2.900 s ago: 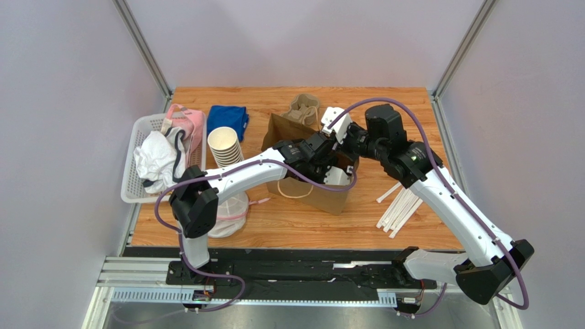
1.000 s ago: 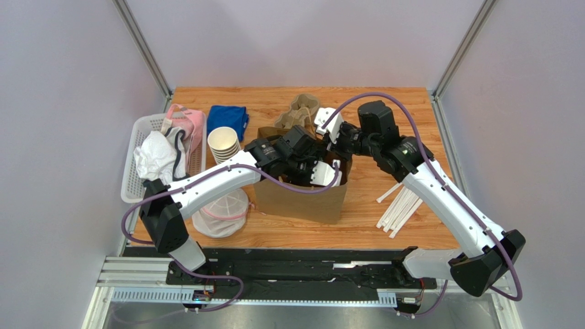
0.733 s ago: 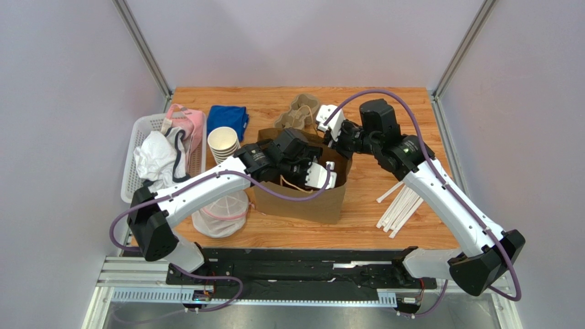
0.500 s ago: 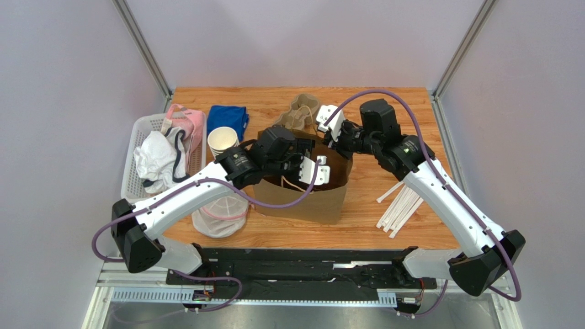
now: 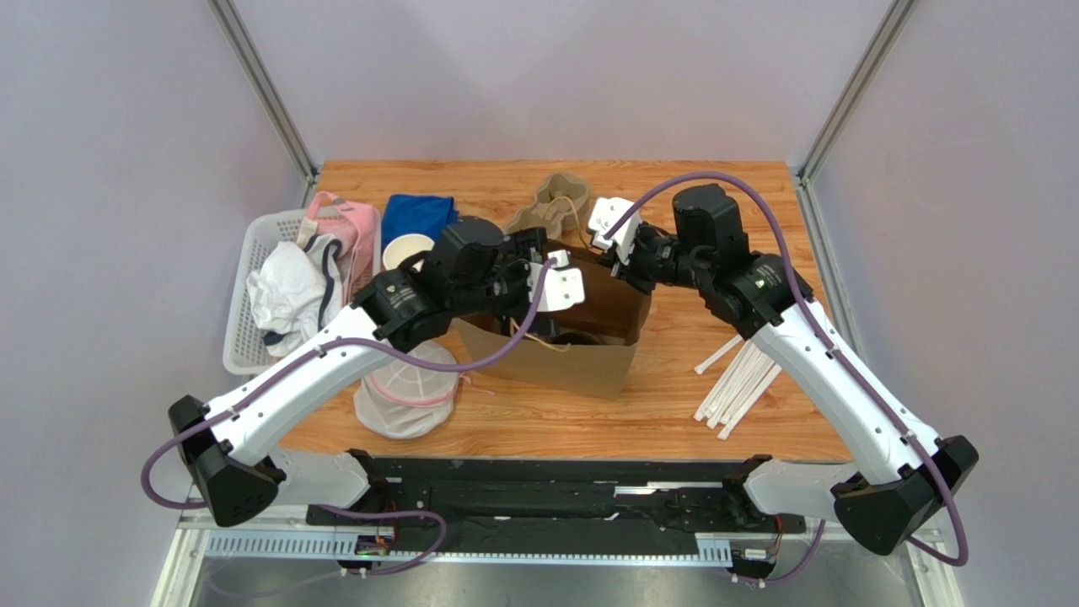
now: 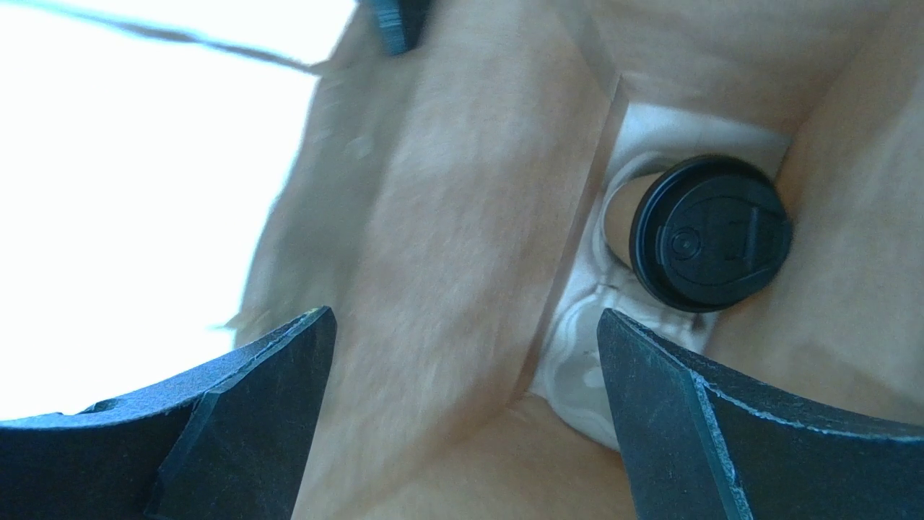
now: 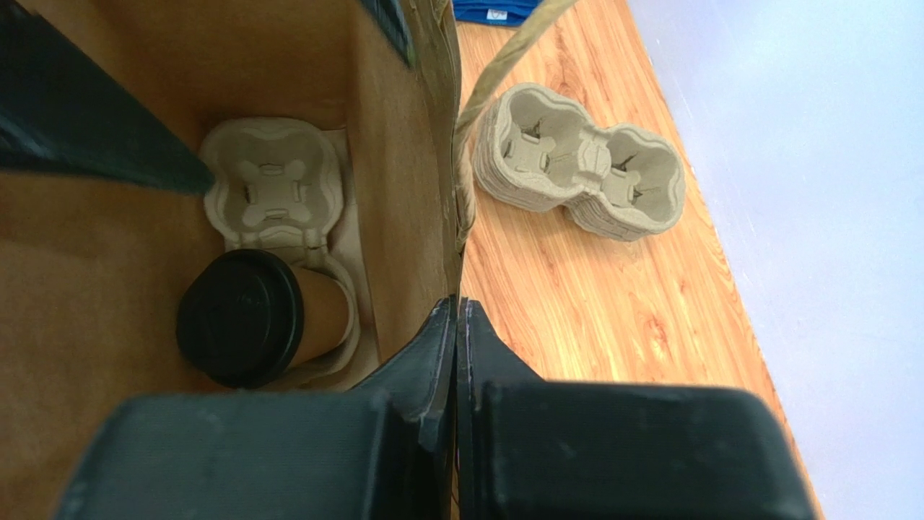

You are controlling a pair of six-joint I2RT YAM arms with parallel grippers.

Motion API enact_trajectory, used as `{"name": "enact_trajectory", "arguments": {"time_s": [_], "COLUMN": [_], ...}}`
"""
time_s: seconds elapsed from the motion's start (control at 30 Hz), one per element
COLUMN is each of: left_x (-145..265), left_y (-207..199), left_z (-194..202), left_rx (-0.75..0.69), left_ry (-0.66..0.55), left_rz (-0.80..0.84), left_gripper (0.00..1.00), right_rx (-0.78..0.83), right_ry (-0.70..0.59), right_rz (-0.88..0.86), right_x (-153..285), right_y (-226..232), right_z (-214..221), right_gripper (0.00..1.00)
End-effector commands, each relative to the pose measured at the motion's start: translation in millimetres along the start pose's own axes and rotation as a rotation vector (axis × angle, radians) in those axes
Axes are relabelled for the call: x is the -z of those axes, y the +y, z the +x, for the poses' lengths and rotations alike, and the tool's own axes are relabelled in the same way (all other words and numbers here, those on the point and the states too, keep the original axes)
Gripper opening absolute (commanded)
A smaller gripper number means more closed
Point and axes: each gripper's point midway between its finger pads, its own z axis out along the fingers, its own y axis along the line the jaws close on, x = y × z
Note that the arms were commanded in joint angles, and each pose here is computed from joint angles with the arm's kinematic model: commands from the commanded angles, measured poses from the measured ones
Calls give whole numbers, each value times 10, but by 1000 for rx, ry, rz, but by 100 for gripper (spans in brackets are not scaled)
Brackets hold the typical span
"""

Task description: Pack the takeout coffee

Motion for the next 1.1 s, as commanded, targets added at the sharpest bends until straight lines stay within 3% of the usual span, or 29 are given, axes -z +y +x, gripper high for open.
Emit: {"name": "enact_trajectory", "arguments": {"time_s": [0.0, 0.23, 0.6, 0.83, 1.07], "left_x": [408, 473, 1057, 1198, 1115], "left_y": [268, 341, 974, 1322, 1407], "left_z": [-390, -377, -822, -674, -331], "left_rx": [64, 133, 371, 467, 574], "left_ry": [-138, -137, -410, -391, -310], "left_rz": [-104, -131, -344, -493, -531], "left_gripper": [99, 98, 99, 99, 99], "right_rx": [55, 55, 77, 94, 166], "right_ry": [-78, -86, -103, -149, -170], "right_rz": [32, 17, 15, -6, -61], "right_x": [140, 128, 143, 200, 307], "right_y": [-66, -30, -33, 14, 237], "right_z": [-217, -210, -255, -365, -388], "right_gripper": [0, 0, 0, 0, 0]}}
